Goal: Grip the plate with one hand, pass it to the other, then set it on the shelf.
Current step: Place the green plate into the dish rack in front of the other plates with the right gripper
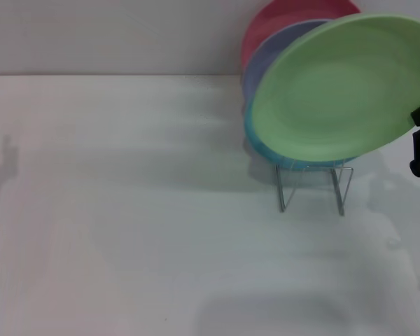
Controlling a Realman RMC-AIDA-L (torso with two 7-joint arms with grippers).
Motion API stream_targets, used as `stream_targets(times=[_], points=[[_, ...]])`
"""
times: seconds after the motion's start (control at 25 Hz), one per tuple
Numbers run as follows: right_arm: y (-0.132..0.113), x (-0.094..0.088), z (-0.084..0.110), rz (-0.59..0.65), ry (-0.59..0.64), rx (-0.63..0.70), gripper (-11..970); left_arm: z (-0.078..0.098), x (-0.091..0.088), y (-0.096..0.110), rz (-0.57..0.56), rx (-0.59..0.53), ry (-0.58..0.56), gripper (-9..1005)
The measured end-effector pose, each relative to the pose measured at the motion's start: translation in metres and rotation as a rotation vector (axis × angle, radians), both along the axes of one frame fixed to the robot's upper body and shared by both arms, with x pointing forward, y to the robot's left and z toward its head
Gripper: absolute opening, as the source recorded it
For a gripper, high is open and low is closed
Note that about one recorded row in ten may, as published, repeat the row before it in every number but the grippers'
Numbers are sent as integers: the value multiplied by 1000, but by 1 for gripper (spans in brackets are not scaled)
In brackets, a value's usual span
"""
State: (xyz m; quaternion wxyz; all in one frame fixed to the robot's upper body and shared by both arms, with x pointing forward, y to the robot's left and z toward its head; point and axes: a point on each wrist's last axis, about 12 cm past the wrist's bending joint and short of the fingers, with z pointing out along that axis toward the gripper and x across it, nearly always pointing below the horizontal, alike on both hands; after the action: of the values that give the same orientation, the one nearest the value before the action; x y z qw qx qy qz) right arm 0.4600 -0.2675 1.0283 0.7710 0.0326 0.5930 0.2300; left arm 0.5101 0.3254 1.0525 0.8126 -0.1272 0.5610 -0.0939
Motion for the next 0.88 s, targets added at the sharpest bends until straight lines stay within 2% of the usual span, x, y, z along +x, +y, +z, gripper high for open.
stream_targets(times=[0.64,0.88], points=[[-5,-8,-2,-54,-8,-5,16,1,-2,-5,-53,2,-12,567],[-7,-7,0,-63,-16,-3,16,2,-3,-9,-111,20,-20,567]])
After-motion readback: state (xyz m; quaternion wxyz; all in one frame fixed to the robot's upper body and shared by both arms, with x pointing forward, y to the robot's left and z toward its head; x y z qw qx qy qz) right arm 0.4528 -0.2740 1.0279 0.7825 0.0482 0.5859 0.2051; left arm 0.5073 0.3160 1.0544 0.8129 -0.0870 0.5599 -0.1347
